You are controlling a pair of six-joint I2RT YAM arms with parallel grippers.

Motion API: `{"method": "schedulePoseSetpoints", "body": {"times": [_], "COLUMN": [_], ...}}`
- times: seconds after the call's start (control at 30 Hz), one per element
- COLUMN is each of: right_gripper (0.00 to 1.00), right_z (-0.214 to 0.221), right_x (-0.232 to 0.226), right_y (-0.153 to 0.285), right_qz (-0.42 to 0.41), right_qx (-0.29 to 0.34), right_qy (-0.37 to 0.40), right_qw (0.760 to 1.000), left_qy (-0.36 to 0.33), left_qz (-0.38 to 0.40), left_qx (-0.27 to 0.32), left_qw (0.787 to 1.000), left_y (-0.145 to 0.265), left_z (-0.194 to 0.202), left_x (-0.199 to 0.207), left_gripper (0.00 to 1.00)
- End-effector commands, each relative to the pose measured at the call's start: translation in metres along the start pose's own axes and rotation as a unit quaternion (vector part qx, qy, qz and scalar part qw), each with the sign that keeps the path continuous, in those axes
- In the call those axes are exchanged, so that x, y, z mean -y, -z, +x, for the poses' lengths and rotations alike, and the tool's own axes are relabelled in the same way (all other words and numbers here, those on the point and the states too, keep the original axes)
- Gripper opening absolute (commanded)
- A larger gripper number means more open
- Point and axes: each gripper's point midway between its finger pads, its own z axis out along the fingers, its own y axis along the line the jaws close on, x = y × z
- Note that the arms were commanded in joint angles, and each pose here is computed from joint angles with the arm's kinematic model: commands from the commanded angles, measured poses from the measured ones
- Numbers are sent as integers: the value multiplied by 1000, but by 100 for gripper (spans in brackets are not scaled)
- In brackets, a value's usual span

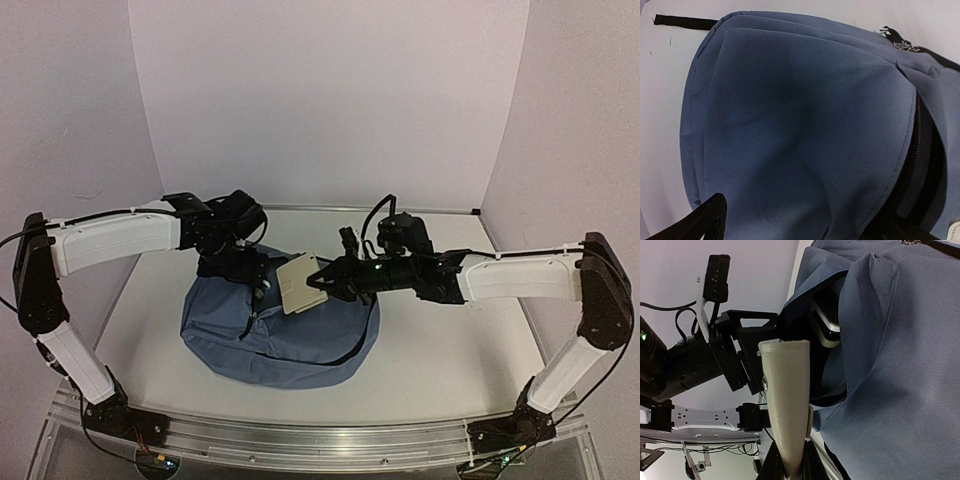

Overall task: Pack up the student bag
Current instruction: Place the personal item in the student bag.

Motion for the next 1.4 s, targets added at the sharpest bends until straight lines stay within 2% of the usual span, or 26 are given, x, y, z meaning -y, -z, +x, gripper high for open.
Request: {"method": "schedulePoseSetpoints", "body": {"times": [0.0,0.17,0.4,0.53,0.73,0.8,0.97,1.17,1.23,1.37], "right_gripper": [0,0,0,0,0,0,0,0,0,0], "right_z": [-17,-14,-12,-7,-1,-2,-8,-11,-12,-13], "right_x": [-35,-32,-34,-31,-23,-21,-20,-10,-8,-4], "right_y": [-6,-12,-21,-32,-45,-50,-61,-74,-76,-81], "right_qz": [-40,-36,-40,-41,-36,-34,-31,-20,-18,-14], "right_qx": [22,16,3,-15,-32,-32,-26,-24,-23,-22], "right_qy": [11,10,8,2,-5,-8,-12,-26,-27,-31], "right_qw": [999,999,999,999,999,999,999,999,999,999], "left_qy": [-10,-27,-45,-46,-39,-39,-40,-43,-43,-43], "left_qz": [-60,-95,-155,-152,-137,-130,-104,-108,-108,-103], "left_qx": [30,43,33,38,46,47,52,52,53,54], "left_qw": [998,994,986,987,989,990,992,992,992,992], "left_y": [8,12,22,30,33,33,31,28,27,24], "left_z": [-17,-20,-17,-15,-12,-12,-11,-9,-8,-8], "left_x": [-11,-10,-18,-15,-13,-12,-4,-6,-6,-4], "left_gripper": [87,72,59,49,25,21,17,15,24,33]}}
